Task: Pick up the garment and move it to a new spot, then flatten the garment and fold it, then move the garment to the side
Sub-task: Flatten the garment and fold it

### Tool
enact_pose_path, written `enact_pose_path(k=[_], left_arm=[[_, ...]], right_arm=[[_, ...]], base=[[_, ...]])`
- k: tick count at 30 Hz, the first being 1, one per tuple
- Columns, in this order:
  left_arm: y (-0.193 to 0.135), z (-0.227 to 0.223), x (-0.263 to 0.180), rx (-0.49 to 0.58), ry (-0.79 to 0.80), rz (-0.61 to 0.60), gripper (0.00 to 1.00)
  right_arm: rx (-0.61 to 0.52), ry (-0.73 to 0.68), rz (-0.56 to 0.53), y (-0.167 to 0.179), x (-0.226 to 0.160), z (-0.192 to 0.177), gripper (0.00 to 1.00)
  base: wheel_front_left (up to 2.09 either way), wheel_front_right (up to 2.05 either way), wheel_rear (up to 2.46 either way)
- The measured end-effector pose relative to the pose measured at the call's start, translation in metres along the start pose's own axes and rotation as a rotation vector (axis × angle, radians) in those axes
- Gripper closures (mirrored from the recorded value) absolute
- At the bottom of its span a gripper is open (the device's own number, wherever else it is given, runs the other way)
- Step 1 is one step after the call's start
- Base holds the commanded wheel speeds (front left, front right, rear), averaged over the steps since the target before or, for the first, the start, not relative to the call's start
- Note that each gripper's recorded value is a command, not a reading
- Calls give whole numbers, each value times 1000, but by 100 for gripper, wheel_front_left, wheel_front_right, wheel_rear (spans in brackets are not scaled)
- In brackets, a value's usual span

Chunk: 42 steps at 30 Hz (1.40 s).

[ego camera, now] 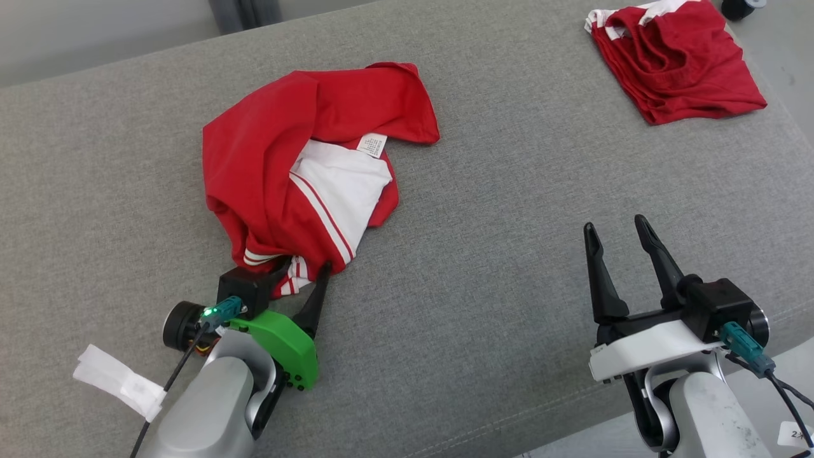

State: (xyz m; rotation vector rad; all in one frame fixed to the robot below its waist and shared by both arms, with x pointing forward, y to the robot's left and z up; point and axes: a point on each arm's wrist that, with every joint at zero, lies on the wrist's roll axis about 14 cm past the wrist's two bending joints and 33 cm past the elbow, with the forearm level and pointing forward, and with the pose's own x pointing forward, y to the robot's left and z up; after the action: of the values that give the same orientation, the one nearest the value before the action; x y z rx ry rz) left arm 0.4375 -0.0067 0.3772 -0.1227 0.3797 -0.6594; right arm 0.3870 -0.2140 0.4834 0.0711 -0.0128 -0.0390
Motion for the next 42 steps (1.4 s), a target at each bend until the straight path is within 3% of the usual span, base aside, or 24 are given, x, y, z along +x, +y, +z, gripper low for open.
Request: enact_pose_path(k=[9, 18, 24, 32, 39, 40, 41, 42], left_arm=[[1, 41, -1, -3, -120, 8, 100], [23, 81, -55, 26, -281, 95, 100], [45, 69, -110, 36, -283, 220, 100], [76, 34, -182, -40, -237, 427, 100], [84, 9, -207, -70, -185, 500, 100], [85, 9, -207, -69, -186, 503, 65], [85, 11, -208, -69, -197, 507, 0], [84, 13, -207, -70, -207, 508, 0]], right_arm=[[6, -12, 1, 1, 1, 3, 0], [45, -13, 60, 23, 0, 2, 0], [71, -22, 131, 48, 3, 5, 0], [87, -39, 208, 75, 7, 11, 0], [88, -36, 226, 81, 9, 11, 0], [87, -36, 226, 81, 8, 11, 0], [86, -35, 226, 81, 8, 10, 0], [86, -35, 226, 81, 8, 11, 0]], base=[[0, 0, 0], [0, 0, 0], [0, 0, 0], [0, 0, 0], [0, 0, 0], [0, 0, 0], [0, 0, 0], [0, 0, 0]])
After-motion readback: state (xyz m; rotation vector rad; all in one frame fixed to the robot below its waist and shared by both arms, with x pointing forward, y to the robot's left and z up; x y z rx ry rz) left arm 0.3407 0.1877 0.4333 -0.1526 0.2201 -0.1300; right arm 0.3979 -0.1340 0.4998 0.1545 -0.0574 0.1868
